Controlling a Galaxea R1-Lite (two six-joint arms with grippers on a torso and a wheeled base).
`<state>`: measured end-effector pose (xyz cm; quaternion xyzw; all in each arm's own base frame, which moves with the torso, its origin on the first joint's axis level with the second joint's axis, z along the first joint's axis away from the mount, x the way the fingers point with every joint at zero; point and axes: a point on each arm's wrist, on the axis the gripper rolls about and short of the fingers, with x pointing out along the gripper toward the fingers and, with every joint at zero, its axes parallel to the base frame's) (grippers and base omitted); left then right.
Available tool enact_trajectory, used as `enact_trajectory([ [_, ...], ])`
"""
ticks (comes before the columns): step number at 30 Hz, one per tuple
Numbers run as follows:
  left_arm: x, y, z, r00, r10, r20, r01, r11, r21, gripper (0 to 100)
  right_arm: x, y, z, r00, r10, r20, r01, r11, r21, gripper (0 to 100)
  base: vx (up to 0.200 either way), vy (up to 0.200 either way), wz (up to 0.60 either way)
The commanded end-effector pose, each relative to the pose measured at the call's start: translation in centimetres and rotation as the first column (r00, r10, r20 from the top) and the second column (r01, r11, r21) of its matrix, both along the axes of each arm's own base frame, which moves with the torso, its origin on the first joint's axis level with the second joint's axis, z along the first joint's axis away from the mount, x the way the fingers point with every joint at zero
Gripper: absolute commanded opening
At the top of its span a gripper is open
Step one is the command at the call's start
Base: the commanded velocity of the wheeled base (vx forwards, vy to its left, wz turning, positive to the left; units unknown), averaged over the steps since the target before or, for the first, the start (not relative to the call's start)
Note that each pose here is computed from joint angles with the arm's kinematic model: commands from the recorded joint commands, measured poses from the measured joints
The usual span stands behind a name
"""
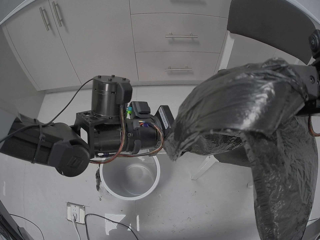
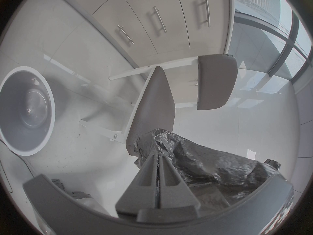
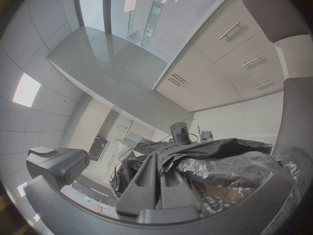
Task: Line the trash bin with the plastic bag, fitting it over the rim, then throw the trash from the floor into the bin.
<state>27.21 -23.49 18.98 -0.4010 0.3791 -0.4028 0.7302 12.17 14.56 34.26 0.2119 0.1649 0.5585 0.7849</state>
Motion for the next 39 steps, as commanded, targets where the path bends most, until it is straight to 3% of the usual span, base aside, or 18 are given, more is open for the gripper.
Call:
enact_trajectory([
  [1, -1.3, 4.0, 2.6, 0.997, 0.065, 0.044, -0.064, 0.997, -0.041, 0, 1.4, 1.4, -0.7, 0.999, -0.039, -0.018, 0.038, 0.999, -0.037, 0, 0.0, 0.0, 0.0],
  [12, -6.2, 10.4, 6.6, 0.98, 0.171, 0.101, -0.156, 0.977, -0.148, 0, 2.2, 2.7, -0.6, 0.999, -0.026, -0.025, 0.024, 0.997, -0.068, 0, 0.0, 0.0, 0.0],
  [20, -7.8, 14.5, 8.2, 0.94, 0.301, 0.158, -0.269, 0.944, -0.192, 0, 1.7, 2.8, -0.8, 1.0, -0.006, -0.02, 0.004, 0.996, -0.092, 0, 0.0, 0.0, 0.0],
  [32, -9.7, 16.8, 7.3, 0.915, 0.37, 0.162, -0.339, 0.921, -0.192, 0, 0.9, 2.7, -2.2, 0.999, 0.021, -0.038, -0.026, 0.989, -0.145, 0, 0.0, 0.0, 0.0],
  [39, -9.1, 17.8, 7.1, 0.893, 0.422, 0.155, -0.394, 0.9, -0.185, 0, 1.9, 4.2, -3.5, 0.999, -0.005, -0.042, -0.003, 0.982, -0.187, 0, 0.0, 0.0, 0.0],
])
